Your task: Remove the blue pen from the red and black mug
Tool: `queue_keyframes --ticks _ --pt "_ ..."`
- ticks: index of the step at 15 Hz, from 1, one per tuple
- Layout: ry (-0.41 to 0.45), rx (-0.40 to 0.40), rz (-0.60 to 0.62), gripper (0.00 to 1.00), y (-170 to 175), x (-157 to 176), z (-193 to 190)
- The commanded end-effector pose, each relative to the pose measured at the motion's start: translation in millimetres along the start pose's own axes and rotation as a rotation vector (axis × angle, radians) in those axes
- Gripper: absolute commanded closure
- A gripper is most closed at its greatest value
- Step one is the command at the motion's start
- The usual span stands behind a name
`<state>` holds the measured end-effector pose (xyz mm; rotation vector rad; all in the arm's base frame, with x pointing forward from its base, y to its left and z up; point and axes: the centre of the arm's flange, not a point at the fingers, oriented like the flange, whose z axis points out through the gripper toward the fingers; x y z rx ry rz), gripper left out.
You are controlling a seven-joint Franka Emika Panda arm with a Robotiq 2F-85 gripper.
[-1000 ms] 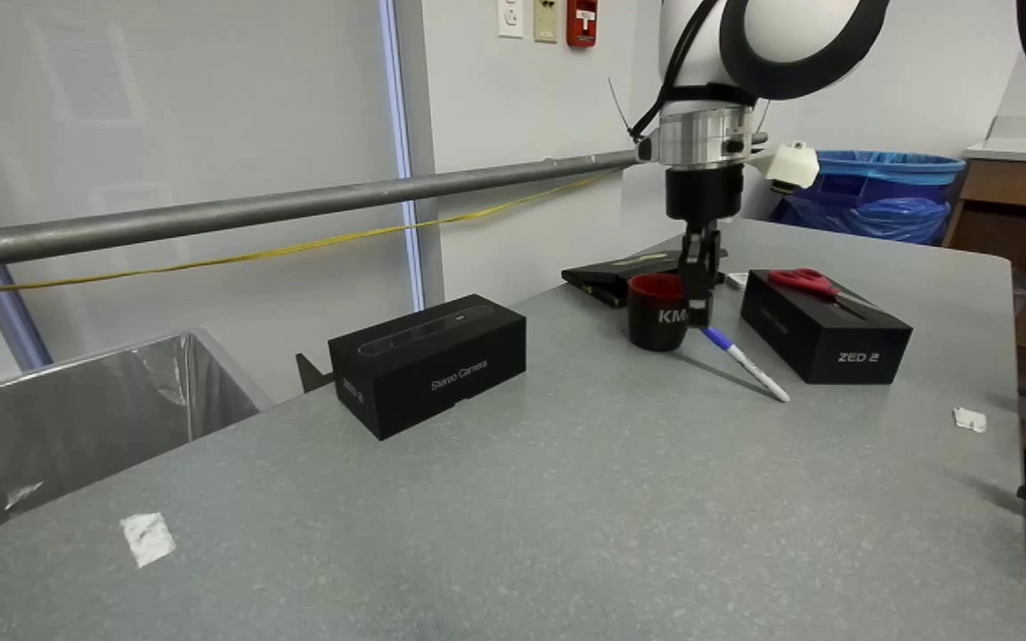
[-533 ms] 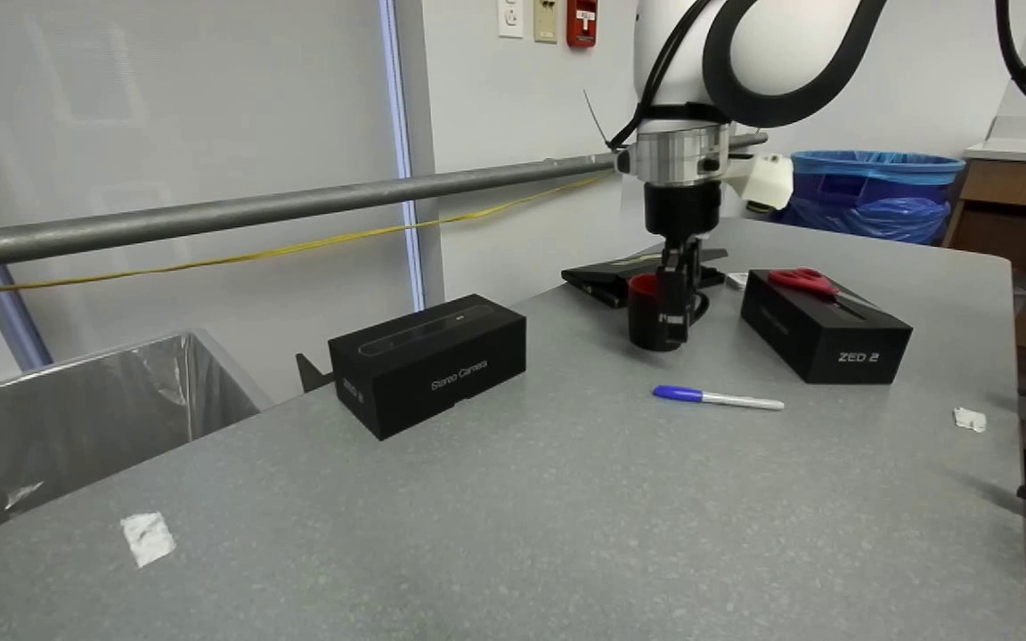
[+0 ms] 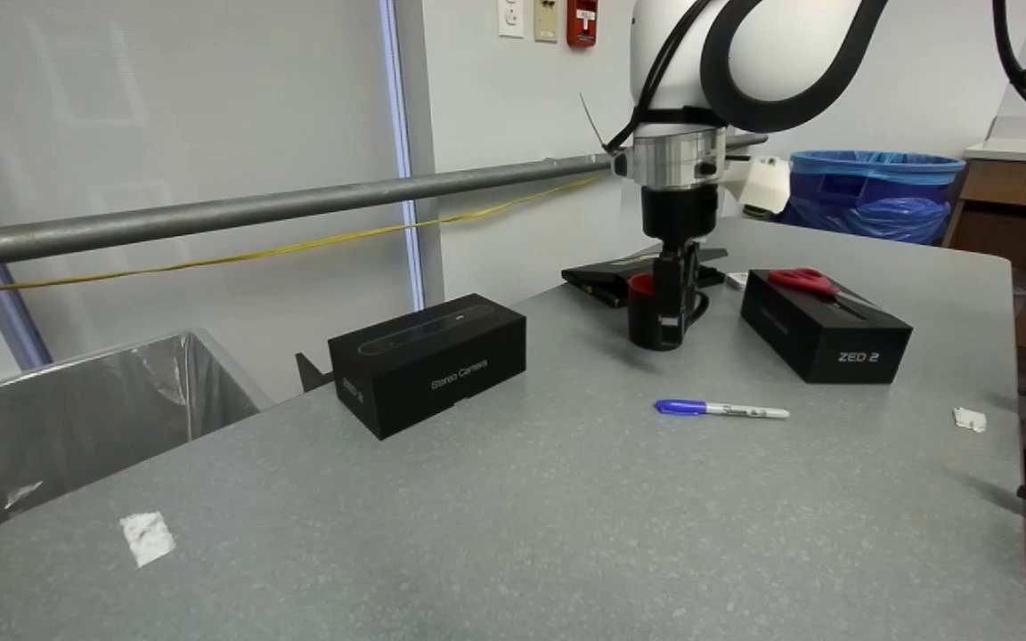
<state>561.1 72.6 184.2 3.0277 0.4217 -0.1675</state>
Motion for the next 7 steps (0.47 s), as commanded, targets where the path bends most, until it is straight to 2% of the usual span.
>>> queue_keyframes --ticks 1,2,7 --pt "0.001 -0.027 0.019 0.0 -1.5 8.8 0.1" --pt "0.0 0.0 0.002 0.0 0.0 0.0 0.0" --pt "0.0 0.0 0.006 0.0 0.0 0.1 0.0"
